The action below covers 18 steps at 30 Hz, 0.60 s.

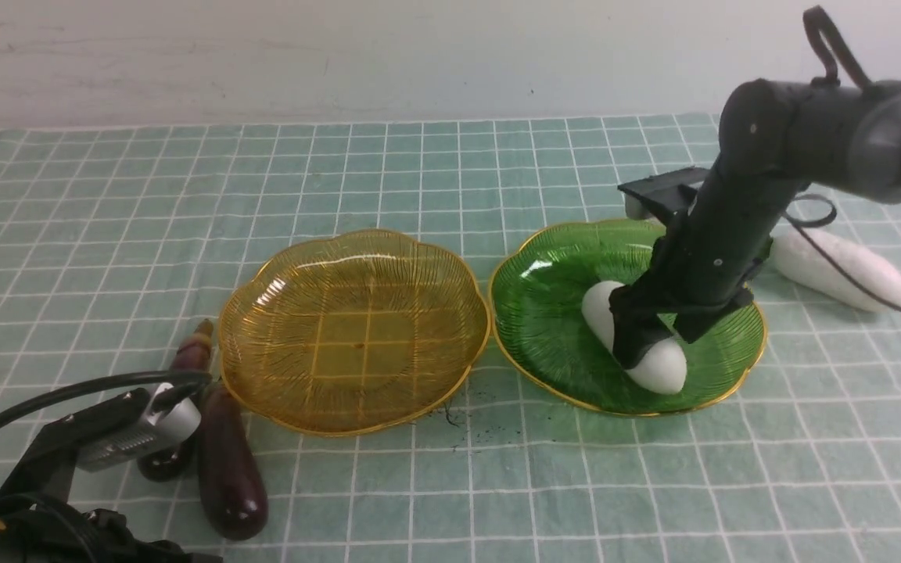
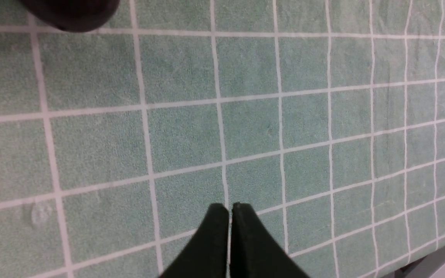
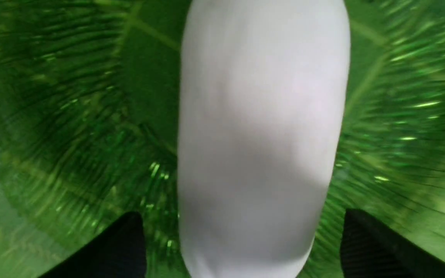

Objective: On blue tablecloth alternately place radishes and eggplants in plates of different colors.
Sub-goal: 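Place the white radish on the plate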

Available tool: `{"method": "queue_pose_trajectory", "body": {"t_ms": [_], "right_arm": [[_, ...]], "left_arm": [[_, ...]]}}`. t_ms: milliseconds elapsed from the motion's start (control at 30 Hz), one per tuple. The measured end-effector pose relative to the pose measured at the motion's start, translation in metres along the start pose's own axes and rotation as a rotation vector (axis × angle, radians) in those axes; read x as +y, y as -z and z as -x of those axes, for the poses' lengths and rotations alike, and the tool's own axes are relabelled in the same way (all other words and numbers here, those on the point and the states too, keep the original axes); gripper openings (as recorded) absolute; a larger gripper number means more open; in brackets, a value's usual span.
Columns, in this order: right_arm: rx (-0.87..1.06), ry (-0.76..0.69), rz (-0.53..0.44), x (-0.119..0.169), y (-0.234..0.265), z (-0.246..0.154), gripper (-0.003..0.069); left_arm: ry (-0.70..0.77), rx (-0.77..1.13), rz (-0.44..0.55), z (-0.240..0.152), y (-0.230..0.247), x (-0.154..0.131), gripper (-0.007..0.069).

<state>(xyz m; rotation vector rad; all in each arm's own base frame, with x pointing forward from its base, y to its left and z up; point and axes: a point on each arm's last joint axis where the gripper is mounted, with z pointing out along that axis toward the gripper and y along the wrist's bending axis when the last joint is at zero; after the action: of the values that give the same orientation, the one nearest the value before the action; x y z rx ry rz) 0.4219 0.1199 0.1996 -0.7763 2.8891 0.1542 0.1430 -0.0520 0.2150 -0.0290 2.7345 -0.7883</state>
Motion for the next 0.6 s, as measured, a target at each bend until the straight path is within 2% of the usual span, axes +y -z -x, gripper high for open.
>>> {"method": "queue_pose_trajectory", "body": {"t_ms": [133,433,600], "right_arm": [[-0.014,0.015,-0.093,-0.008,0.011,0.005,0.0614],[0.032,-0.044,-0.385,-0.034,0.02,0.001,0.0589],[0.019,-0.129,-0.41,-0.039,0.021,0.0,0.0588]], "left_arm": [[-0.002,-0.001,0.0,0.0,0.0,0.0,-0.0008],[-0.003,-0.001,0.0,0.0,0.0,0.0,-0.0008],[-0.003,-0.001,0.0,0.0,0.0,0.0,-0.0008]]}}
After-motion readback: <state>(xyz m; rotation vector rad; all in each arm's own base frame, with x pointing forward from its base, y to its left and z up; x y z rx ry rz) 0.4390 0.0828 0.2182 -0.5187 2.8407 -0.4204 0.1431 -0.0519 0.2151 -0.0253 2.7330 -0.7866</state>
